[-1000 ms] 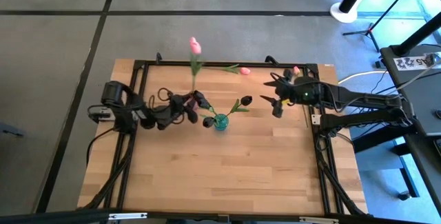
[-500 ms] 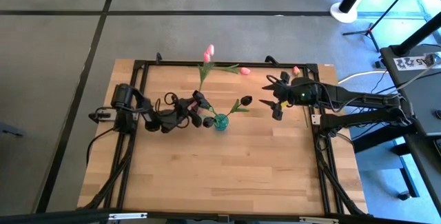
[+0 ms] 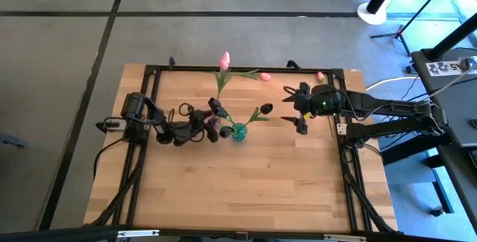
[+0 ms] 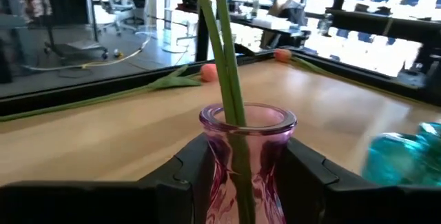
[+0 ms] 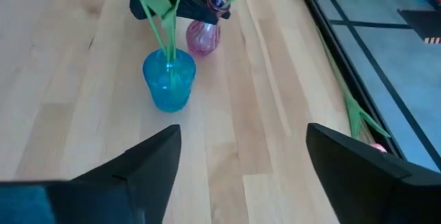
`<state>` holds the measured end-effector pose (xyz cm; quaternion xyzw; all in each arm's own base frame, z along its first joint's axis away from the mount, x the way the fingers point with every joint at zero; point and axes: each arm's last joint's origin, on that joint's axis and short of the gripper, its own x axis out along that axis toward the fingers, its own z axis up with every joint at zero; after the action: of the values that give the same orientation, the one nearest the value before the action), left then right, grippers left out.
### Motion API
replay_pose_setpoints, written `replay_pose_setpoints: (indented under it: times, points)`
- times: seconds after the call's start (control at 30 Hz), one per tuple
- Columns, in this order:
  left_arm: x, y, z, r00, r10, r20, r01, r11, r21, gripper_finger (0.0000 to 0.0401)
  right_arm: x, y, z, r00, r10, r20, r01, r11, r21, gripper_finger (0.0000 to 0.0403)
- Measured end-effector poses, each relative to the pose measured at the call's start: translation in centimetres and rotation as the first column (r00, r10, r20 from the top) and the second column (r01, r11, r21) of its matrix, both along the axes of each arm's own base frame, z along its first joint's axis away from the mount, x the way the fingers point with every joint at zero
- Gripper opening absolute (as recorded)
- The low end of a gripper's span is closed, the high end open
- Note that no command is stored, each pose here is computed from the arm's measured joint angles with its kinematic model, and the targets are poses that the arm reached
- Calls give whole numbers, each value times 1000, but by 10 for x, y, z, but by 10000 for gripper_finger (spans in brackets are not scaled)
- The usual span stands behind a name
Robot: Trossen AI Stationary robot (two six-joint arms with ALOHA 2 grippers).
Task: Sort flowers into vase by color
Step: Adjust the pink vase
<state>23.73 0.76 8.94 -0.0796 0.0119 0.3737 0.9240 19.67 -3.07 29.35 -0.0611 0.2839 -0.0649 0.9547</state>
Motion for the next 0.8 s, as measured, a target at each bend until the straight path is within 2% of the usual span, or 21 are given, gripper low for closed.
replay_pose_setpoints:
  times: [0.2, 0.47, 0.8]
  points:
    - [7, -10, -9, 999, -33, -17, 33, 999, 2, 127, -1, 0, -1, 1000, 2, -15, -2, 1000, 3, 334]
    - [7, -16, -11, 995, -75, -63, 77, 996, 39, 130, -1, 1, -1, 1000, 12, -13, -12, 1000, 18, 335]
    - [-5, -19, -15, 988, -114, -100, 117, 993, 31, 178, -1, 1, -1, 1000, -18, -6, 19, 998, 63, 335]
